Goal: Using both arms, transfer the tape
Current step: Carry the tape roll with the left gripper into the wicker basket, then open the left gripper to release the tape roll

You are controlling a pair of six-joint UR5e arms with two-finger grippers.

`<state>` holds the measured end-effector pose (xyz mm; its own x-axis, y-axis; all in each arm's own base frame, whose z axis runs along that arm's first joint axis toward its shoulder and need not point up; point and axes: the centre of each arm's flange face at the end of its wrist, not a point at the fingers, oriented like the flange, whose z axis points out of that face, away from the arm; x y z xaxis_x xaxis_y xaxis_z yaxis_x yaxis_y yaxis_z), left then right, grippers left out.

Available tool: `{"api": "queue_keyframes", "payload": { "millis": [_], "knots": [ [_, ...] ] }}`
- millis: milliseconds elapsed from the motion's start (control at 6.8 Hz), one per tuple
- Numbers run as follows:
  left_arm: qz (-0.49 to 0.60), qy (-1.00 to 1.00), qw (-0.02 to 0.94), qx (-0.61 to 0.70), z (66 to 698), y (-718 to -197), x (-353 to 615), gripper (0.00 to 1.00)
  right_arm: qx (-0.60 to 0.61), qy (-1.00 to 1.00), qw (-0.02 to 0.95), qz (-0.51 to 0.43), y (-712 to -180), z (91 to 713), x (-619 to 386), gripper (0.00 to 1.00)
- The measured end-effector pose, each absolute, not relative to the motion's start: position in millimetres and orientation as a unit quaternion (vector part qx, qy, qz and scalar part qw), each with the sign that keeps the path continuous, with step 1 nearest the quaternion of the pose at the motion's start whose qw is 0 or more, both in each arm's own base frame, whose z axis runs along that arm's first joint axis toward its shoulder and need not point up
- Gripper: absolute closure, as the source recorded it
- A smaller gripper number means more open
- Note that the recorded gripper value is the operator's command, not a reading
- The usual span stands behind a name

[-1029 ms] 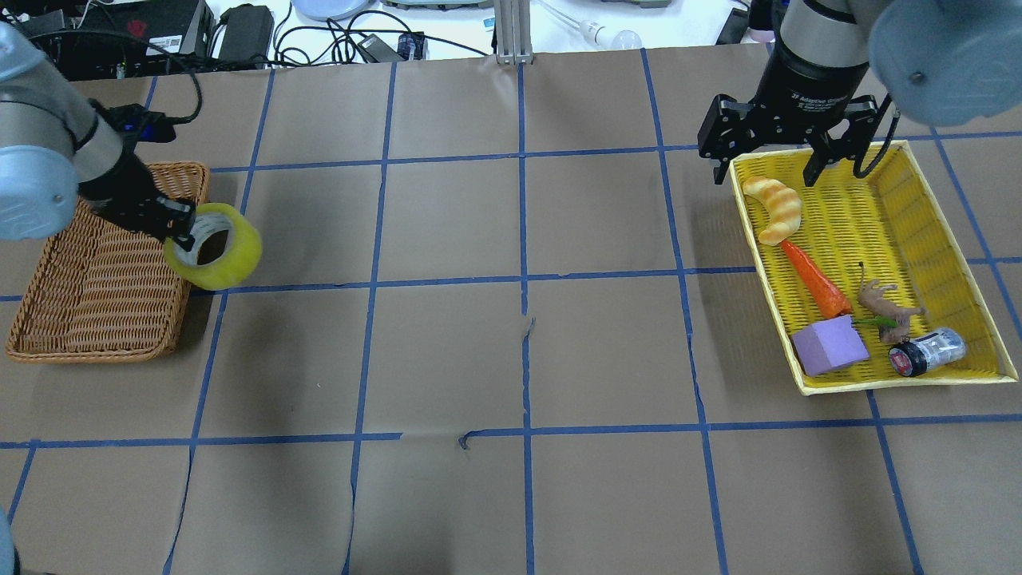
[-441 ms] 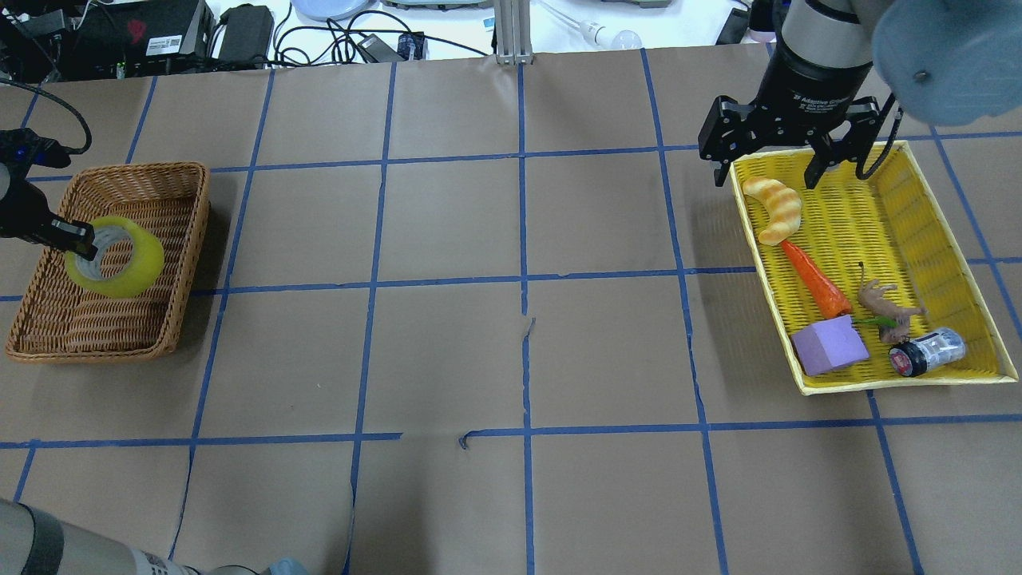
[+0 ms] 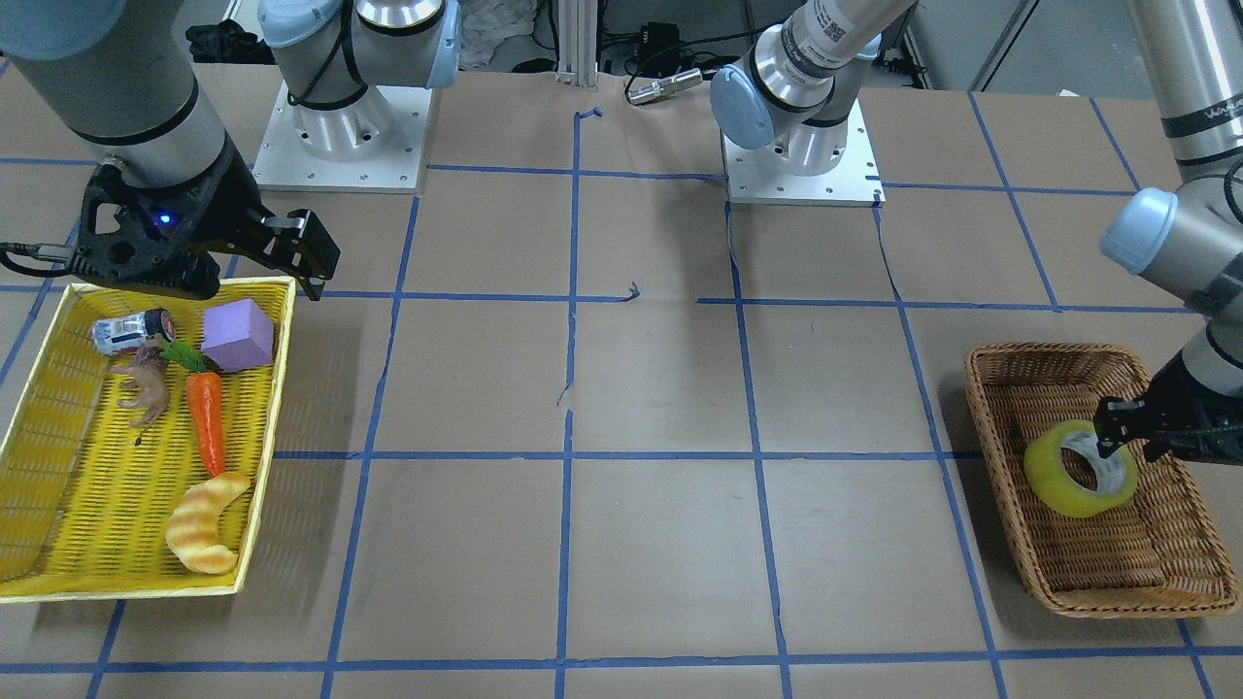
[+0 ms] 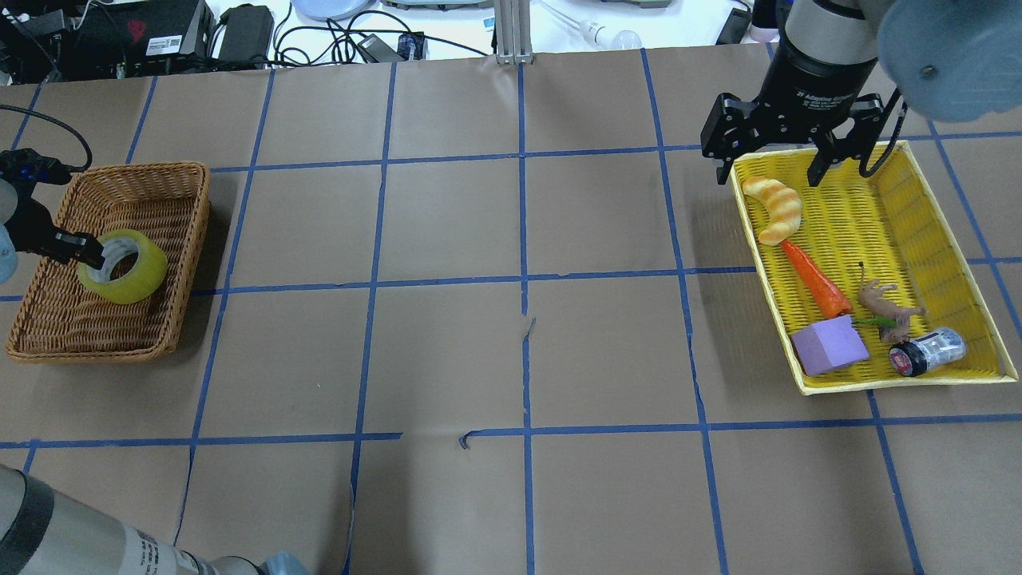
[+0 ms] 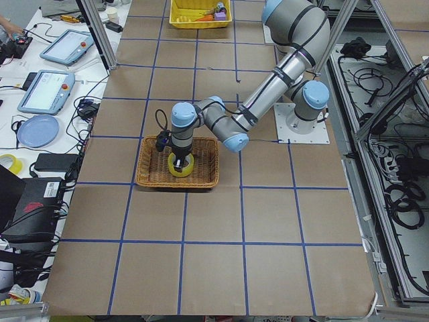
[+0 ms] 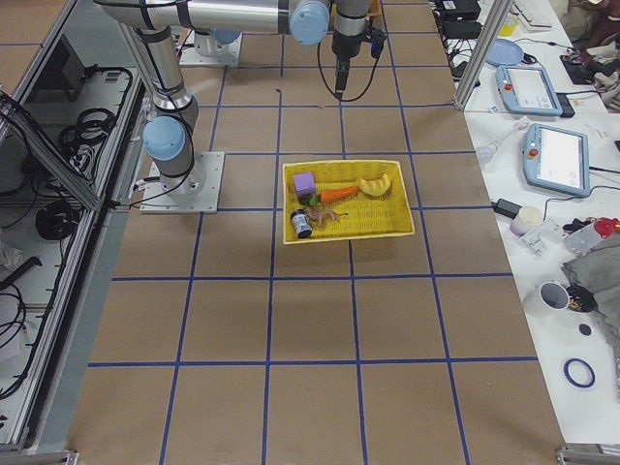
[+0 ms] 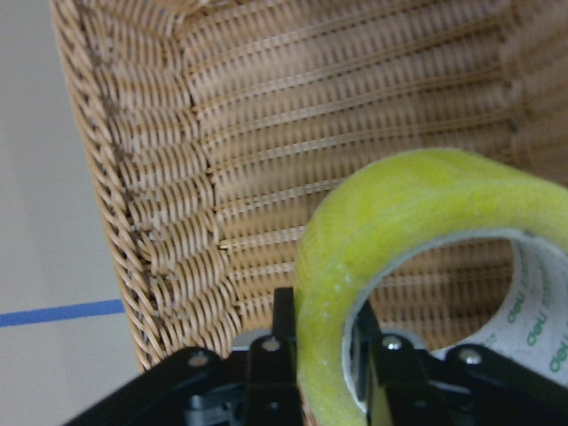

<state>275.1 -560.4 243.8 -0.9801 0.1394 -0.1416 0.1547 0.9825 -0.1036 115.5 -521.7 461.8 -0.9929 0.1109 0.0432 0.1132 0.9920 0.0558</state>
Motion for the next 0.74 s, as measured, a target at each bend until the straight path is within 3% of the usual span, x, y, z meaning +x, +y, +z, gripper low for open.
{"api": "queue_keyframes", "payload": {
  "millis": [294,735],
  "knots": [
    [-0.088,0.991,0.083,0.061,282,-571,247,0.0,-0.056,-0.998,0.018,-0.03,-522,460,116,0.0],
    [-0.125,0.99,0.062,-0.003,368,-582,98,0.0,-0.056,-0.998,0.02,-0.031,-521,459,116,0.0]
  ]
}}
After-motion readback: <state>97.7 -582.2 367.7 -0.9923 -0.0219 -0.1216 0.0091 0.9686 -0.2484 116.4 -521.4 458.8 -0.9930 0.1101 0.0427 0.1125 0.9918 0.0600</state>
